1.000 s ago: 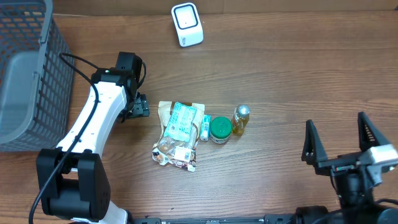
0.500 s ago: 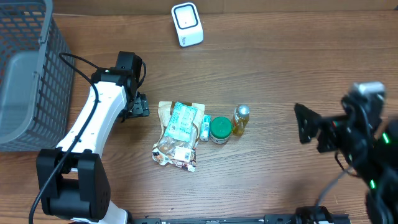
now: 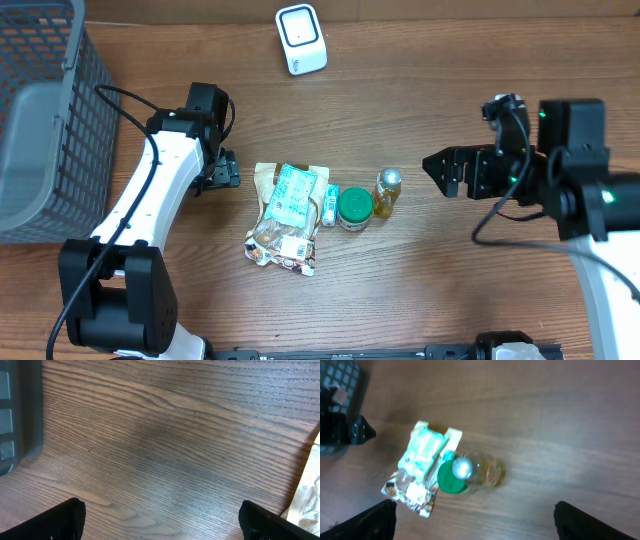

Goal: Scan the item barcode
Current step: 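Reach the right gripper toward the oil bottle and jar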

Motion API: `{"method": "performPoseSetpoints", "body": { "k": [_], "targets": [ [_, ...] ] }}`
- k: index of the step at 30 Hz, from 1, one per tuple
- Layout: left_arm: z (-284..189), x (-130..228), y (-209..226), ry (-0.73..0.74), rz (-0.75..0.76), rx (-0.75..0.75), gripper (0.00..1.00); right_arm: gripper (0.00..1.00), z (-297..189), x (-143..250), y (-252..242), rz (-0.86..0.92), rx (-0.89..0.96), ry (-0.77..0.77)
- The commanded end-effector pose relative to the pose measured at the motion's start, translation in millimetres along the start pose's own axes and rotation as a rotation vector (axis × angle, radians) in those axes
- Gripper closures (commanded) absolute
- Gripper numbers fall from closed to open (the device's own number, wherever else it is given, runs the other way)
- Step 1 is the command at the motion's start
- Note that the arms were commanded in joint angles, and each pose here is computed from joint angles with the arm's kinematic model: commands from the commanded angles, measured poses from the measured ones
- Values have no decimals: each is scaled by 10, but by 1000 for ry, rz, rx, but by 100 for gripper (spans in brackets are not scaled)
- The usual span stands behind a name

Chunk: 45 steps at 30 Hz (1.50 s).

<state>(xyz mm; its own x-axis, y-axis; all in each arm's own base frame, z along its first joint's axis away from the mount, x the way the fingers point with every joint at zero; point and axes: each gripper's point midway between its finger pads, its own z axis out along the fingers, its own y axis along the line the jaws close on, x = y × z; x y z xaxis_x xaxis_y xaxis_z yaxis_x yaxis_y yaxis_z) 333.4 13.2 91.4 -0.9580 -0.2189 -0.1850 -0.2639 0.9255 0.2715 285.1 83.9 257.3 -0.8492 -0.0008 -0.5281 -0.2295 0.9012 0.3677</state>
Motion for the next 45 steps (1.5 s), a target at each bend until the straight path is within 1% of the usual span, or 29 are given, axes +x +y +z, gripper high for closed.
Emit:
{"method": "performPoseSetpoints", "body": {
  "k": [1, 5, 7, 8, 16, 22, 27, 31, 34, 38, 45],
  "targets": [
    [-96, -80, 34, -38, -27, 0, 1, 6, 89, -21, 36, 17, -42, 37],
    [-96, -81, 34, -38, -28, 0, 0, 5, 194, 1, -11, 36, -41, 75],
    [-96, -81, 34, -38, -28, 0, 0, 0, 254, 20, -24, 46, -42, 98],
    [-96, -81, 34, -38, -27, 0, 1, 0, 276, 31, -13, 43, -45, 108],
    [-96, -81, 34, -38, -28, 0, 1, 0, 410, 68, 227, -31, -85, 139],
    [-96, -81, 34, -38, -27, 0, 1, 0, 482, -6, 136, 20, 64, 101],
    [-96, -81, 34, -38, -27, 0, 0, 0, 582, -15, 312, -27, 62, 82],
    [-96, -81, 34, -38, -27, 0, 1, 0, 686, -58, 339, 9, 137, 49],
    [-96, -80, 34, -38, -27, 0, 0, 0, 783, -70, 370, -1, 166, 44],
    [-96, -80, 34, -38, -28, 0, 1, 0, 975, -34, 410, -19, 169, 78],
    [-96, -81, 34, -38, -27, 0, 0, 0, 1266, 86, 319, -11, 195, 165]
  ]
}}
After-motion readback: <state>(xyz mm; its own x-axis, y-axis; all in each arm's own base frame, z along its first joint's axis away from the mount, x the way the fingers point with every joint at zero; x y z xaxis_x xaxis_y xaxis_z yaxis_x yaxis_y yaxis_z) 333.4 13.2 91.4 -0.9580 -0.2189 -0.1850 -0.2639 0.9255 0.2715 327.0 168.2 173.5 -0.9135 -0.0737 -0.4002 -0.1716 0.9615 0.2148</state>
